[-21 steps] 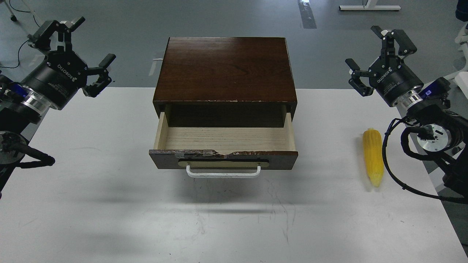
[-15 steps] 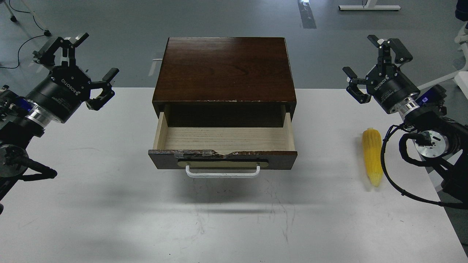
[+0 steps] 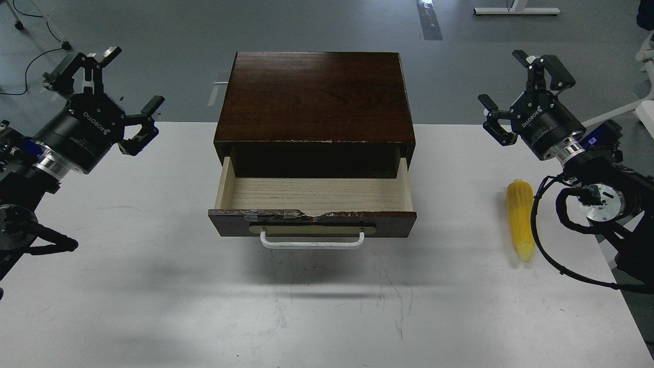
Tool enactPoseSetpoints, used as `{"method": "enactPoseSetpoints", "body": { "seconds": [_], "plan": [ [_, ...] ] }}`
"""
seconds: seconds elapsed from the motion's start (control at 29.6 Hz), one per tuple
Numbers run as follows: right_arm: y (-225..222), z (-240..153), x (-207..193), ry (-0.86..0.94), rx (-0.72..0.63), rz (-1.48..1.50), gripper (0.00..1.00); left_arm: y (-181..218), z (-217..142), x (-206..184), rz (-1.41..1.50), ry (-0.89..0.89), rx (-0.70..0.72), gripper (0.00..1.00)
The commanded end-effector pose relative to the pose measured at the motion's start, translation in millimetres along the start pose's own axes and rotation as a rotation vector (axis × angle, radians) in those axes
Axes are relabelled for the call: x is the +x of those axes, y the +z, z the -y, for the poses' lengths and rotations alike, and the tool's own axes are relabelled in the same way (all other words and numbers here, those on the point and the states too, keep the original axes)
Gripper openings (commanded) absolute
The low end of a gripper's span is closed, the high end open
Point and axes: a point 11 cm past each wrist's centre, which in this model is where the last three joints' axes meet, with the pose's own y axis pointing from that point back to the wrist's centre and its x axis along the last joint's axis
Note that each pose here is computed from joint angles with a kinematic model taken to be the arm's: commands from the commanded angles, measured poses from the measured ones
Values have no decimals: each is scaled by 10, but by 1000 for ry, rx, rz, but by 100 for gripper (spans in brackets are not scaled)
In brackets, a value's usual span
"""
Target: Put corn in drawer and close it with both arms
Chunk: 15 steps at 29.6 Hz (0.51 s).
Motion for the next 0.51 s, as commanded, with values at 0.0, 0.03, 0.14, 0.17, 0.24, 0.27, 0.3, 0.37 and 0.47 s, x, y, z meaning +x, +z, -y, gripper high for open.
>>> {"method": "enactPoseSetpoints", "body": {
  "seconds": [0.0, 0.03, 0.14, 0.17, 0.24, 0.27, 0.3, 0.37, 0.47],
  "plan": [
    [-86, 3, 38, 3, 7, -19, 100, 115, 29, 56, 18, -31, -14, 98],
    [-149, -1, 65, 4, 12, -31, 100, 188, 80, 103, 33, -21, -28, 98],
    [-253, -43, 147, 19, 23, -55, 100, 269, 93, 238, 48, 17, -48, 98],
    [-271, -49, 157, 21, 28, -57, 100, 269, 84, 265, 48, 26, -50, 98],
    [-372, -105, 241, 36, 46, -75, 100, 277, 75, 313, 49, 41, -54, 98],
    [-373, -106, 241, 36, 46, -75, 100, 277, 75, 314, 49, 41, -54, 98],
    [-411, -137, 279, 40, 49, -82, 100, 275, 77, 312, 43, 42, -57, 98],
    [-443, -169, 299, 23, 45, -80, 100, 280, 93, 281, 32, 34, -66, 98],
    [-499, -217, 342, 27, 43, -95, 100, 312, 120, 197, 8, 10, -95, 98]
  ]
}}
